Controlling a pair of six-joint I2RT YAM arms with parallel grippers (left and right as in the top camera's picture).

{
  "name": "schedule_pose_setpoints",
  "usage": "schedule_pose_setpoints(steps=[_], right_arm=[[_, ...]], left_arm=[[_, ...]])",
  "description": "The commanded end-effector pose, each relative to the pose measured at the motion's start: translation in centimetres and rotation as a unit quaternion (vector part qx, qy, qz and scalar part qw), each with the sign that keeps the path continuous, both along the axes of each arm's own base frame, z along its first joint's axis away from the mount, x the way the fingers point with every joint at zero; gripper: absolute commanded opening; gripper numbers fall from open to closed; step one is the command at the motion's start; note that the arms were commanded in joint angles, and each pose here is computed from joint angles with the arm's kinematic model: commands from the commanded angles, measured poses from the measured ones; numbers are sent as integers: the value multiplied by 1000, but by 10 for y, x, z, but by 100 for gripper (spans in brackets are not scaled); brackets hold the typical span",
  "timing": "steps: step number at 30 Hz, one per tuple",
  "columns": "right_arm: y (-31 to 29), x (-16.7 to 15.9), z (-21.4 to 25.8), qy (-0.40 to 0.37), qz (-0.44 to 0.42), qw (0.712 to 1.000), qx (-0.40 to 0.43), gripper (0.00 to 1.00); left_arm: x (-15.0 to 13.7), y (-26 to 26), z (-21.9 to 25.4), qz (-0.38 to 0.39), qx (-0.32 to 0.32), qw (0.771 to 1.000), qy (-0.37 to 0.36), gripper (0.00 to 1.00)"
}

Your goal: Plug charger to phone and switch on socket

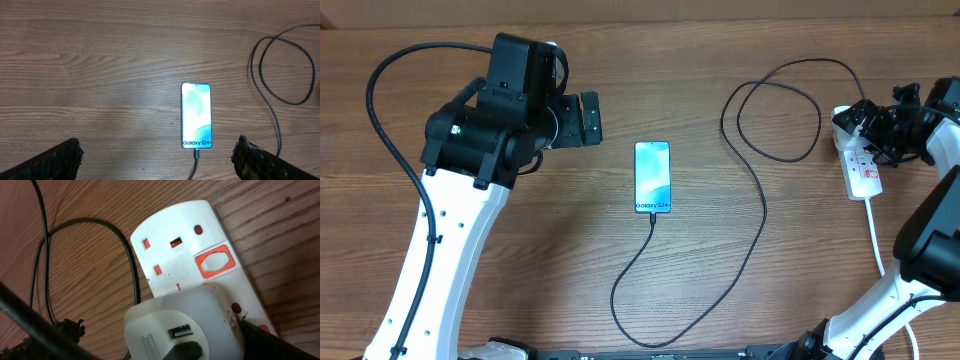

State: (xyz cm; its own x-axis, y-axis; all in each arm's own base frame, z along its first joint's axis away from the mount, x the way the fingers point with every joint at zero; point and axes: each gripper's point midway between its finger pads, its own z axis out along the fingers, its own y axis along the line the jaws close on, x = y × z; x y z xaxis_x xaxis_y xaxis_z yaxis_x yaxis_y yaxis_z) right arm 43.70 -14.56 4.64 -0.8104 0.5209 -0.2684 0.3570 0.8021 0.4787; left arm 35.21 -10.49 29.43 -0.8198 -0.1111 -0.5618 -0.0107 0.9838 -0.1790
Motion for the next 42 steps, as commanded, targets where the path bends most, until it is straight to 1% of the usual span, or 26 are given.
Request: schedule_pose_setpoints(steps=[1, 9, 21, 32, 37, 42], right_arm=[[40, -36, -33, 81, -4, 992, 93, 100], [38, -35, -33, 77, -5, 993, 92, 100], [-1, -9, -17, 12, -37, 997, 61, 100], [-11, 0, -6, -5, -40, 998, 51, 100], [-24, 10, 8, -23, -46, 998, 35, 100], [-46, 15, 23, -27, -63, 998, -1, 100]], left_arm=[[3, -1, 3, -7, 10, 1000, -7, 100], [3, -1, 3, -7, 9, 1000, -7, 100], [3, -1, 3, -7, 10, 1000, -7, 100], [3, -1, 3, -7, 9, 1000, -7, 100], [3, -1, 3, -7, 9, 1000, -7, 100], [3, -1, 3, -7, 9, 1000, -7, 100]])
